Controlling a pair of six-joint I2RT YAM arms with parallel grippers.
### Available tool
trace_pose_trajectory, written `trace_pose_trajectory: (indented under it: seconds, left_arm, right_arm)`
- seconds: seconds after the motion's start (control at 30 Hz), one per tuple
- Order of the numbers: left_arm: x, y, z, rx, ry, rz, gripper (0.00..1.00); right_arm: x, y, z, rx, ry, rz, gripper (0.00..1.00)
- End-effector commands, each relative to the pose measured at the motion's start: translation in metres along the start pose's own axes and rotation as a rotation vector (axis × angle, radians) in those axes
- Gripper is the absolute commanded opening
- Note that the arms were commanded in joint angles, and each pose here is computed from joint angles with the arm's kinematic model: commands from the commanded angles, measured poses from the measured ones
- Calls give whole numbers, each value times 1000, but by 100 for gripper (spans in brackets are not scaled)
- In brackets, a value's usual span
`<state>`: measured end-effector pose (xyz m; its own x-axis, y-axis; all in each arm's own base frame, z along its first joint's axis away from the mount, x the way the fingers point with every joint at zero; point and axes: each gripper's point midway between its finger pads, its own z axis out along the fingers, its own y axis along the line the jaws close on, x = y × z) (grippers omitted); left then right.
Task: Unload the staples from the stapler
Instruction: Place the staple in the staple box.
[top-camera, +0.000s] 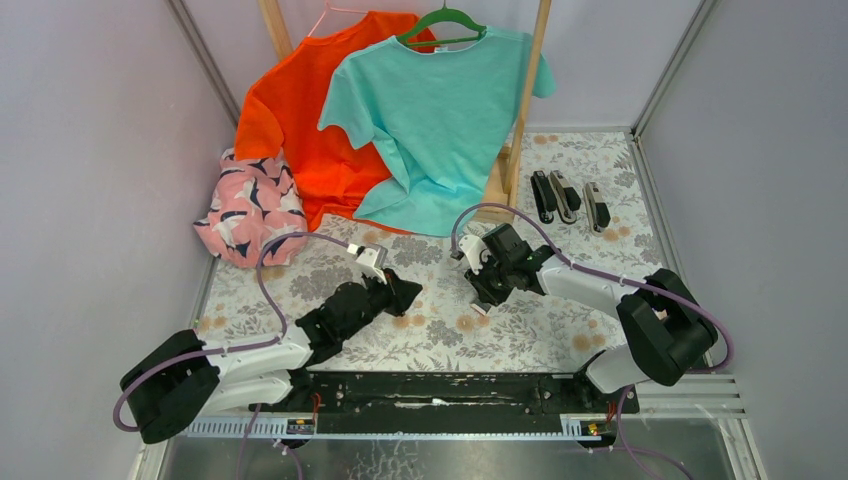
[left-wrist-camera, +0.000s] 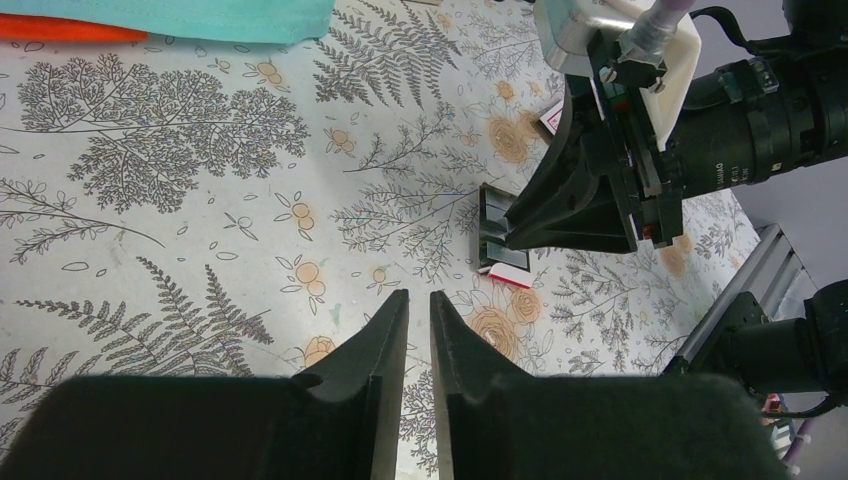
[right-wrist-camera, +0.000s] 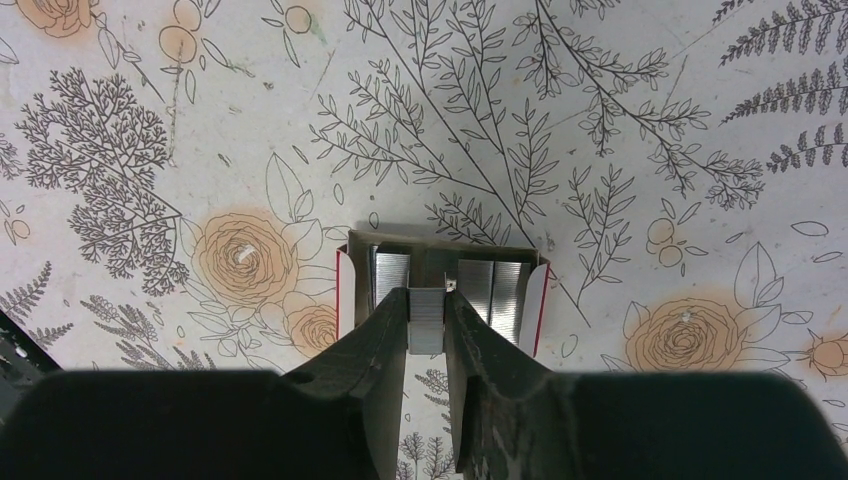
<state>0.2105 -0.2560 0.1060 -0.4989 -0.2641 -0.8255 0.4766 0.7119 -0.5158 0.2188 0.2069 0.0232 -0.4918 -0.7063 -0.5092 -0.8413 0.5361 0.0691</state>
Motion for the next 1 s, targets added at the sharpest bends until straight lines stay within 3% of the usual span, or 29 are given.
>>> trace_pose_trajectory:
  seconds: [0.0,0.6,0.77,0.97]
  left_arm:
    - [-5,-4,-1,16,-19,-4,21]
    - [-7,-7,-4,28,-24,-6,21]
    - [-5,-18,-3,83,-9,-19,24]
    - [-6,-45,-2,228,-9,-63,31]
  right_arm:
    - [-18,5,-9,-17,-55,-27,27]
    - [-15,5,-7,-23,-34,-24,33]
    - [-29,11,-21,-53,-88,-43,32]
    - [-50,27,-62,-204,-216,-114,31]
